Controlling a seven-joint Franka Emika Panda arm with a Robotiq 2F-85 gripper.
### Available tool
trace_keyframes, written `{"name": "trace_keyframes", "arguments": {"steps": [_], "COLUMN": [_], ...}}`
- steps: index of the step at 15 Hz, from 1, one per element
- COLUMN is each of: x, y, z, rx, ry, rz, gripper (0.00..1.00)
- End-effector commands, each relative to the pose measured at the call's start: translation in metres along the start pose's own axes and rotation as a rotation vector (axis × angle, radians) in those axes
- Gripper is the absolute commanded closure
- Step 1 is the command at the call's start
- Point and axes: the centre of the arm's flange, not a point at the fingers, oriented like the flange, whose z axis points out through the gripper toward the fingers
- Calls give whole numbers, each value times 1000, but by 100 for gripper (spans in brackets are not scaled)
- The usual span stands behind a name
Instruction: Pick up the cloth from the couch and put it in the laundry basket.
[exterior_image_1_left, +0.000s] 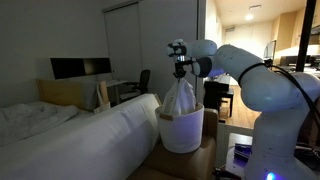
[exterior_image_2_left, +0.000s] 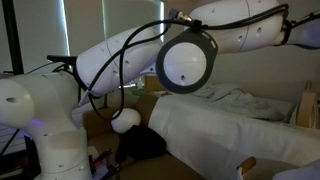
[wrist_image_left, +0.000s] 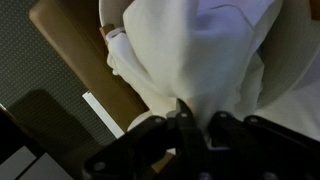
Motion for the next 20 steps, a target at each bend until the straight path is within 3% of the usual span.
{"name": "trace_keyframes", "arguments": {"steps": [1, 11, 13, 14, 18, 19, 20], "x": [-68, -72, -75, -1, 0, 0, -3], "y": [-10, -15, -15, -4, -4, -3, -6], "z": [38, 65, 63, 56, 55, 55, 60], "rx": [-34, -22, -30, -7, -9, -9, -10], "ry": [-21, -116, -80, -101, -98, -98, -91], "rz": [3, -52, -40, -22, -22, -22, -27], "gripper": [89, 89, 89, 84, 84, 90, 90]}}
